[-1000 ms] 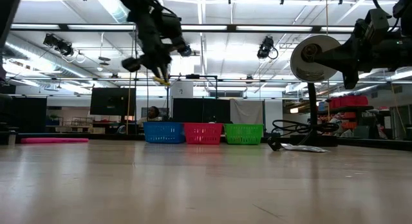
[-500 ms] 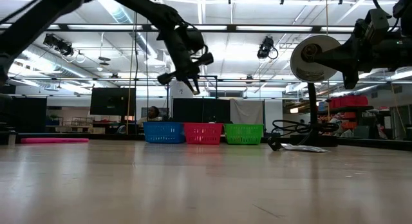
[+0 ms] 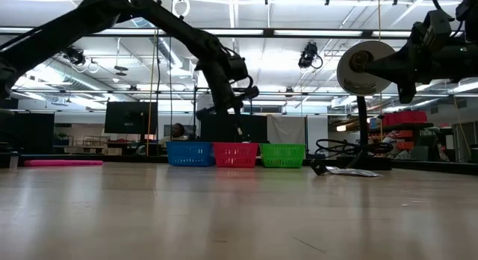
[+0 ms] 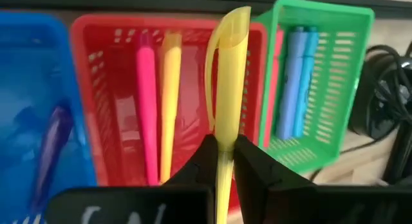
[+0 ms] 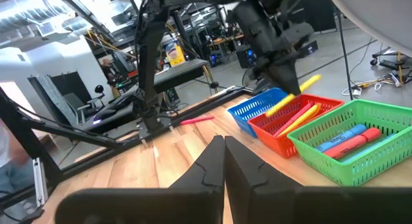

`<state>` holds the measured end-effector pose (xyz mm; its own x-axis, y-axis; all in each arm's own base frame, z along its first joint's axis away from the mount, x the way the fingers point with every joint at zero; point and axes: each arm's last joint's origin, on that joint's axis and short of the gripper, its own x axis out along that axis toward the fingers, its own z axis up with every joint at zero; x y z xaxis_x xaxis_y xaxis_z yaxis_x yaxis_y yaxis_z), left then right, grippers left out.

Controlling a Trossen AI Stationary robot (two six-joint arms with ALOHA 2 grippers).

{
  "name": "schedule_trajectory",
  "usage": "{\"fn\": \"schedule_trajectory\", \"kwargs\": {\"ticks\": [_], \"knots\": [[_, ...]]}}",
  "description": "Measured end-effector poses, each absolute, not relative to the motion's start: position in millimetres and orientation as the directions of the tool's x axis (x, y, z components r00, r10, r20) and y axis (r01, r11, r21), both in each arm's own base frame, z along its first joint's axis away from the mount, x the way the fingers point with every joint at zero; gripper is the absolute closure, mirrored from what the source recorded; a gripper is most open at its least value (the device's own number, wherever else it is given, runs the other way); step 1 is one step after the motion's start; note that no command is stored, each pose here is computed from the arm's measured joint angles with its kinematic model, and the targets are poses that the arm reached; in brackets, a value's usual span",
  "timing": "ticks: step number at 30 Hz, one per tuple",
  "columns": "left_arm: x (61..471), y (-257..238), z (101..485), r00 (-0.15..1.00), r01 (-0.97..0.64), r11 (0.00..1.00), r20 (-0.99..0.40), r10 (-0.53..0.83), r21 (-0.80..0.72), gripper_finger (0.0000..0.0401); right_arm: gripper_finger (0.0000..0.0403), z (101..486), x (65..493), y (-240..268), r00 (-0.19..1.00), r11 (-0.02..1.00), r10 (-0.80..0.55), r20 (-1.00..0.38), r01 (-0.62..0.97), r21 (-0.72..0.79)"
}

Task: Pick & Place Markers
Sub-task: Put the yellow marker into the red bin

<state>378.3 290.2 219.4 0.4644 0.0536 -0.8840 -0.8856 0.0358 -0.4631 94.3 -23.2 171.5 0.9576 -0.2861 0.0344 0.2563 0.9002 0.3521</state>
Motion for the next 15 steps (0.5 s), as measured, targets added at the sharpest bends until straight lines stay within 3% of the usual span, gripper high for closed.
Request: {"fn": "schedule_trajectory", "kwargs": {"ticks": [7,15], "knots": [[387,292,191,0.44,-0.898,0.027,-0.898,0.009,-0.44,0.036,0.0392,171,94,-23,0.957,0.9,-0.287,0.034,0.257,0.352],[387,292,183,0.423,-0.906,0.025,-0.906,0.004,-0.423,0.033,0.0392,171,94,-23,0.957,0.9,-0.286,0.034,0.257,0.352]]}}
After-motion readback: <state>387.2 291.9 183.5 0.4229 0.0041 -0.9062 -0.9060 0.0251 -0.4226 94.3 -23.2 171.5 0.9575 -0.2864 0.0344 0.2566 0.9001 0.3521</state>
